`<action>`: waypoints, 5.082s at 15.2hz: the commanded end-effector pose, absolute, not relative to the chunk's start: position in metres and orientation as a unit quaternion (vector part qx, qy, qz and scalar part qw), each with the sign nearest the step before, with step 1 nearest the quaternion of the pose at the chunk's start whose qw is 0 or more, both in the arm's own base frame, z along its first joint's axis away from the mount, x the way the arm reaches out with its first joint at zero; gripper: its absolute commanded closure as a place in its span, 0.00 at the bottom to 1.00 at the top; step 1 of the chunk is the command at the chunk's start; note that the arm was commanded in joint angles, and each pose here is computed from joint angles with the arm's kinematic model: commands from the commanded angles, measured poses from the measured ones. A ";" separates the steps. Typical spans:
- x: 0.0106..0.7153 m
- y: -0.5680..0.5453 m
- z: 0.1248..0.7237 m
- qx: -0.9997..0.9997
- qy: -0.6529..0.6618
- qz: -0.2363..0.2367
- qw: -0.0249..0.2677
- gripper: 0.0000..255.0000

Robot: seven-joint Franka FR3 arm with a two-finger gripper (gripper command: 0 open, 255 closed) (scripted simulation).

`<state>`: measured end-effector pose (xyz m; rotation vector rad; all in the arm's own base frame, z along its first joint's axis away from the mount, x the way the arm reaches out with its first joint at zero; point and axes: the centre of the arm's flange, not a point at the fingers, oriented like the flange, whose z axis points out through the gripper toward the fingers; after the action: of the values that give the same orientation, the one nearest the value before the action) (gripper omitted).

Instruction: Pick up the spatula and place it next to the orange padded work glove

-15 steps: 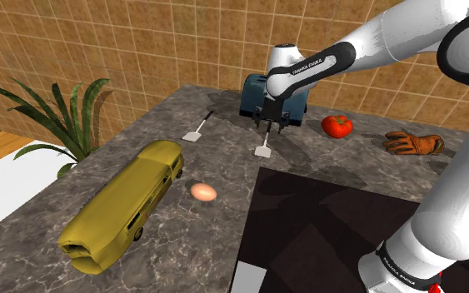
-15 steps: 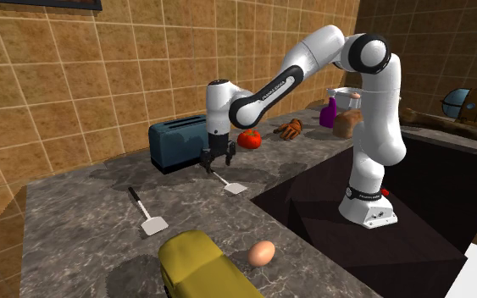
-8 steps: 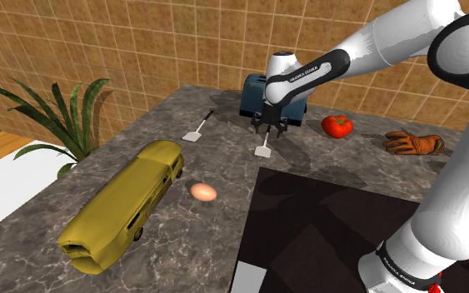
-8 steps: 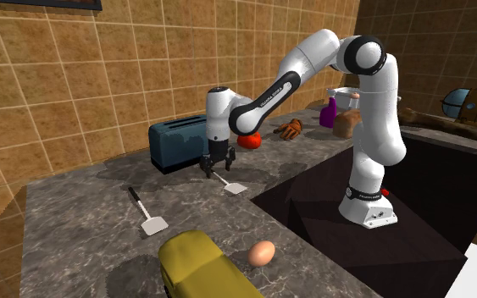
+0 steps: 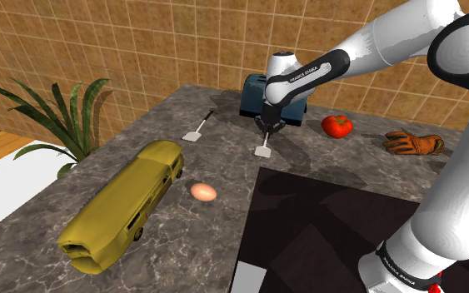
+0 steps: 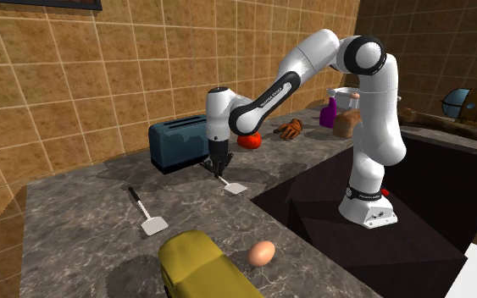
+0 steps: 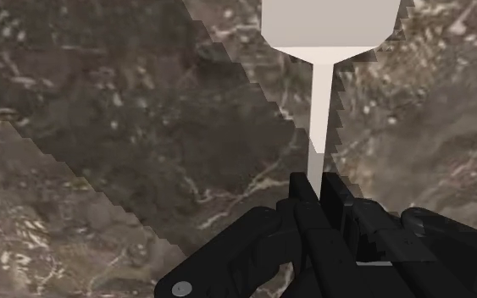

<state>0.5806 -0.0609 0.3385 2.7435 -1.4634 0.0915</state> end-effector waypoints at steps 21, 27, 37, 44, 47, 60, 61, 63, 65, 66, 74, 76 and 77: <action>0.581 -0.061 0.418 0.882 -0.470 0.029 0.015 1.00; 0.581 -0.061 0.449 0.882 -0.470 0.029 0.015 1.00; 0.572 -0.071 0.492 0.882 -0.470 0.029 0.015 1.00; 0.510 -0.139 0.492 0.882 -0.470 0.029 0.015 1.00; 0.483 -0.169 0.492 0.882 -0.470 0.029 0.015 1.00; 0.368 -0.296 0.493 0.882 -0.470 0.029 0.015 1.00; 0.359 -0.306 0.493 0.882 -0.470 0.029 0.015 1.00; 0.342 -0.325 0.493 0.882 -0.470 0.029 0.015 1.00; 0.324 -0.345 0.493 0.882 -0.470 0.029 0.015 1.00; 0.315 -0.355 0.493 0.882 -0.470 0.029 0.015 1.00; 0.304 -0.367 0.456 0.882 -0.470 0.029 0.015 1.00; 0.304 -0.367 0.445 0.882 -0.470 0.029 0.015 1.00; 0.304 -0.367 0.440 0.882 -0.470 0.029 0.015 1.00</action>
<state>0.3037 -0.3677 0.4458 2.7436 -1.4633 0.0907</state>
